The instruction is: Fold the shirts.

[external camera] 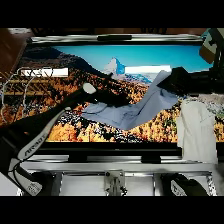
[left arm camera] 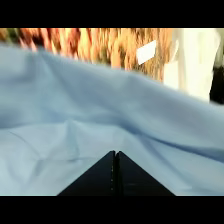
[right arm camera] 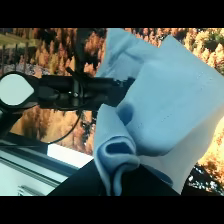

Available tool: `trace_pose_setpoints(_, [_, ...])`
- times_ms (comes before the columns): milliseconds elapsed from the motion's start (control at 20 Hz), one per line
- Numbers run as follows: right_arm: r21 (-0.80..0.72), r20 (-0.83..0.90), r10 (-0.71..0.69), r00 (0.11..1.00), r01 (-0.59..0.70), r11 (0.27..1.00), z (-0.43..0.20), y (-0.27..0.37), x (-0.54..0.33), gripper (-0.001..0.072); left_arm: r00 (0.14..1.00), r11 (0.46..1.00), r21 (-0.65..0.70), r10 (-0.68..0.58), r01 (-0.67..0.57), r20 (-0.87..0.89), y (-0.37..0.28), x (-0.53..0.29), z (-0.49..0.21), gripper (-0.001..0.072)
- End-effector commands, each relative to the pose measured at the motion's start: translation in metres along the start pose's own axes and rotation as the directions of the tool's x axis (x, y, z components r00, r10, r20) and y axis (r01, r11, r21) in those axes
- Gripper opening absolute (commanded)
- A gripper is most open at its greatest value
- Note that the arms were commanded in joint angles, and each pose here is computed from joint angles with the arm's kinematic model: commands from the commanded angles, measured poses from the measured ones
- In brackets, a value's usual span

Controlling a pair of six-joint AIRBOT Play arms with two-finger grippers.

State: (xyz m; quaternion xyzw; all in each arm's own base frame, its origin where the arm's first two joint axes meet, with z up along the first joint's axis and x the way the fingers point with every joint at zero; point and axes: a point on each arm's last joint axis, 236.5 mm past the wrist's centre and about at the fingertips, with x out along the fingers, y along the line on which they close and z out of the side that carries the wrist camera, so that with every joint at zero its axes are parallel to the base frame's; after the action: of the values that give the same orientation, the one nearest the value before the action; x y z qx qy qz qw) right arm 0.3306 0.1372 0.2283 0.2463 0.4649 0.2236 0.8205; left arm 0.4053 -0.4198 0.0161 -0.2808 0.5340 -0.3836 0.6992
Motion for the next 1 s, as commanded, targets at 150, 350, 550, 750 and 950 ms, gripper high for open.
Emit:
trace_pose_setpoints(150, [0.03, 0.003, 0.123, 0.992, -0.123, 0.992, 0.027, 0.03, 0.096, 0.0067, 0.938, 0.974, 0.088, 0.172, -0.207, 0.301, 0.034, -0.229, 0.097, 0.0029])
trace_pose_setpoints(350, [0.027, -0.071, 0.15, 0.986, -0.148, 0.989, -0.007, 0.057, 0.226, 0.0067, 0.851, 0.958, 0.027, 0.239, -0.284, 0.469, 0.041, -0.361, 0.103, 0.0029])
trace_pose_setpoints(550, [0.151, -0.124, 0.17, 0.978, -0.151, 0.977, -0.044, 0.052, 0.312, 0.0418, 0.829, 0.944, 0.022, 0.278, -0.33, 0.486, 0.038, -0.405, 0.083, 0.0029])
trace_pose_setpoints(750, [0.101, -0.196, 0.123, 0.973, -0.105, 0.989, -0.042, 0.021, 0.292, 0.0537, 0.847, 0.939, 0.043, 0.287, -0.341, 0.447, 0.043, -0.396, 0.074, 0.003])
trace_pose_setpoints(950, [-0.006, -0.293, -0.217, 0.931, 0.225, 0.974, -0.031, -0.087, 0.21, 0.0539, 0.866, 0.941, 0.041, 0.291, -0.336, 0.406, 0.056, -0.38, 0.064, 0.003])
